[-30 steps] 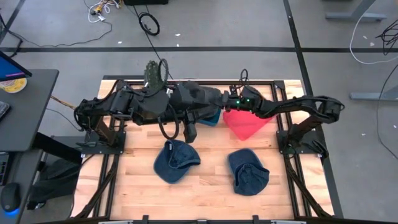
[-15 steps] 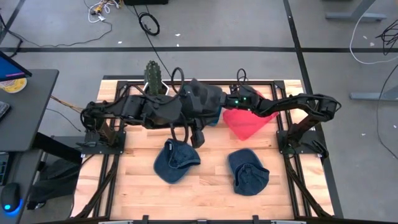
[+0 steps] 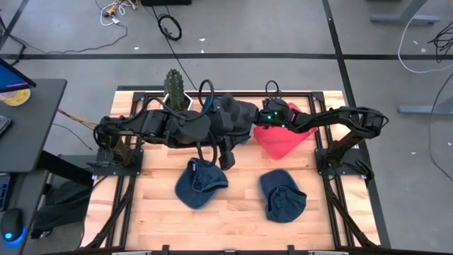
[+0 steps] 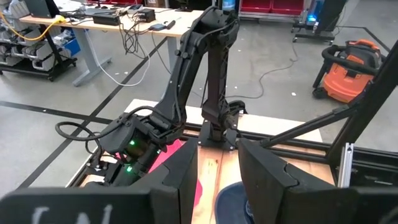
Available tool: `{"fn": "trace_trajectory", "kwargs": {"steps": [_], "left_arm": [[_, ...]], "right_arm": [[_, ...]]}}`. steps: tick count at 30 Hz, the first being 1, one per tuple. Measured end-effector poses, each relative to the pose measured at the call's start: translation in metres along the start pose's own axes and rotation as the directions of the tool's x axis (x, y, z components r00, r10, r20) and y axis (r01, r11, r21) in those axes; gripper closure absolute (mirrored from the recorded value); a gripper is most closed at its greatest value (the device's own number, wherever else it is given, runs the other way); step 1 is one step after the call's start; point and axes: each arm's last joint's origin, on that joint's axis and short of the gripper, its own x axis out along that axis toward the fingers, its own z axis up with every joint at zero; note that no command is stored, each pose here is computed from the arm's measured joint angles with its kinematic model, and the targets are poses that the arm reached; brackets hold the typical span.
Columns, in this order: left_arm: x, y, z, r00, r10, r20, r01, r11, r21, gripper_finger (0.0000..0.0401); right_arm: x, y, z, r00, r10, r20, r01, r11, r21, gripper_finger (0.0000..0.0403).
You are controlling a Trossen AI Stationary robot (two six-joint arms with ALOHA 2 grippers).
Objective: Pick & Place hat
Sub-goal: Put the black cap into the blue bin
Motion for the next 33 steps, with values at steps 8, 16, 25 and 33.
{"fn": "trace_trajectory", "kwargs": {"steps": [8, 16, 25, 33], "left_arm": [[0.0, 0.0, 0.0, 1.0, 0.001, 0.0, -0.001, 1.0, -0.001, 0.0282], [0.0, 0.0, 0.0, 1.0, 0.0, 0.0, 0.0, 1.0, -0.001, 0.0282], [0.0, 0.0, 0.0, 1.0, 0.001, 0.0, -0.001, 1.0, -0.001, 0.0282], [0.0, 0.0, 0.0, 1.0, 0.001, 0.0, -0.001, 1.0, -0.002, 0.0282]], "right_arm": [[0.0, -0.005, -0.001, 0.999, -0.052, -0.006, 0.052, 0.999, 0.01, 0.0388], [0.002, 0.002, 0.0, 0.997, -0.018, -0.069, 0.017, 1.0, -0.018, 0.0284], [0.003, 0.009, 0.009, 0.985, 0.031, -0.171, -0.037, 0.999, -0.034, 0.0122], [-0.001, 0.008, 0.015, 0.971, 0.034, -0.236, -0.024, 0.999, 0.045, 0.0079]]}}
